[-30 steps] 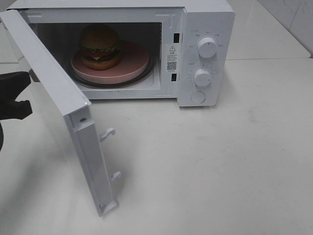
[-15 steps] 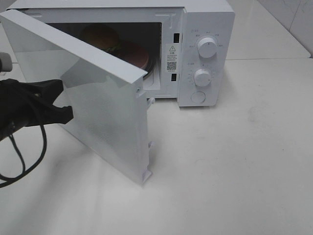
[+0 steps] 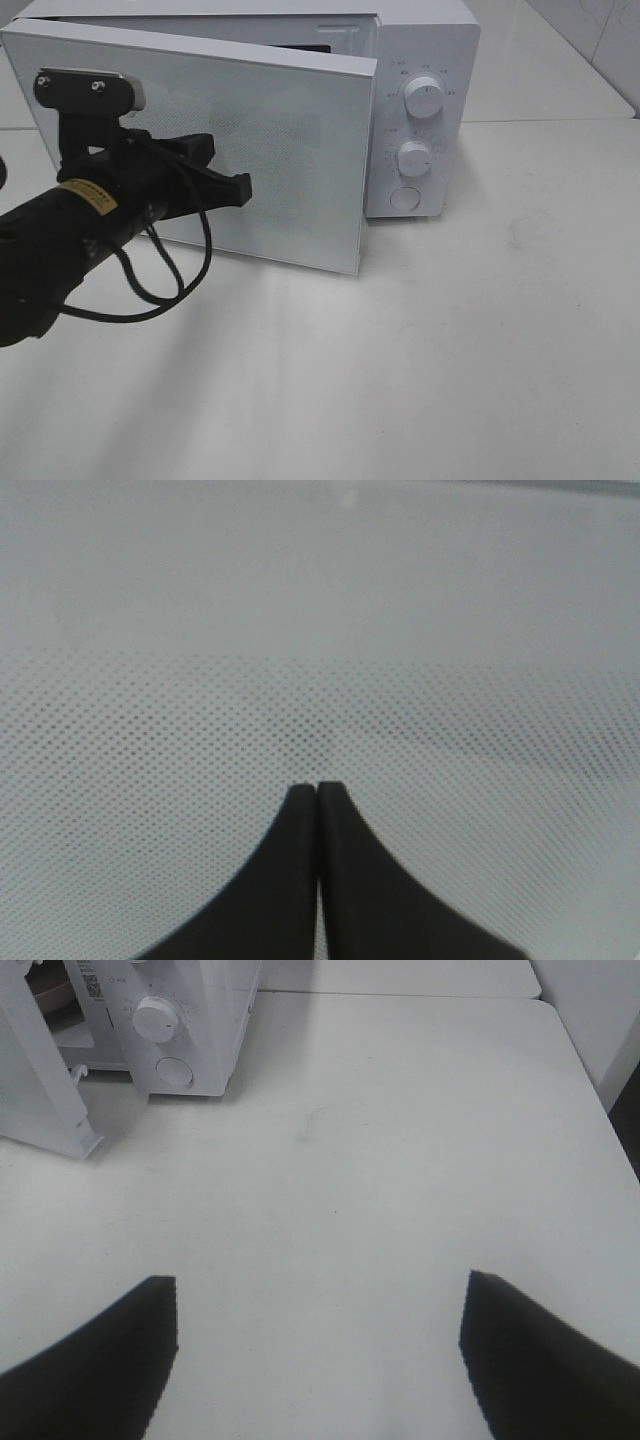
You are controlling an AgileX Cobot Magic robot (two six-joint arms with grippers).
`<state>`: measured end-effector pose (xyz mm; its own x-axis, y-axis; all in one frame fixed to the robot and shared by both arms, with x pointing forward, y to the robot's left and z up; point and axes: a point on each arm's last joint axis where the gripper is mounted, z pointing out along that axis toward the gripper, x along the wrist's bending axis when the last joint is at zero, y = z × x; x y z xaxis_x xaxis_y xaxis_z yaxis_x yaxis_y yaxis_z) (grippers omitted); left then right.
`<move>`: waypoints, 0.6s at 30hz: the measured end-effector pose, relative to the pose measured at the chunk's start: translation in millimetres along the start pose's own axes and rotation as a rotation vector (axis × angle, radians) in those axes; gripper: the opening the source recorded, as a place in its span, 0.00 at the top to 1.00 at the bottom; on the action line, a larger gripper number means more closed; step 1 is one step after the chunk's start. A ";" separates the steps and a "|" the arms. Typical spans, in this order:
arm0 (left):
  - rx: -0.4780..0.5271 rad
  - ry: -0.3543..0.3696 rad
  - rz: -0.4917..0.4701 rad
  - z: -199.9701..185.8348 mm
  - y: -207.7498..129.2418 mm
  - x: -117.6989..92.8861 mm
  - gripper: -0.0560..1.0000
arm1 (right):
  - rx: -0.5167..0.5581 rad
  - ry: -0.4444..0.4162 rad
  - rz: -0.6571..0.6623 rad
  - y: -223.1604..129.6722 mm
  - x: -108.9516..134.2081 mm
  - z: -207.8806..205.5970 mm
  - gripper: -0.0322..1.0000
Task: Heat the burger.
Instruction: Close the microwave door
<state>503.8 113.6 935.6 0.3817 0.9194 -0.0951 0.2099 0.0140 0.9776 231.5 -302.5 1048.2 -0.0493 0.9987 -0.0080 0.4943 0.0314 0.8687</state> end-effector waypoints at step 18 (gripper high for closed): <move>0.046 0.071 -0.018 64.3 20.3 -36.3 0.95 | 0.000 0.000 0.000 0.0 0.0 0.0 0.24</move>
<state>552.1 55.2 946.8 0.3130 0.9447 -0.0977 0.2581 0.0143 0.9660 231.5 -302.5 1048.2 -0.0493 0.9987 -0.0080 0.4943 0.0314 0.8687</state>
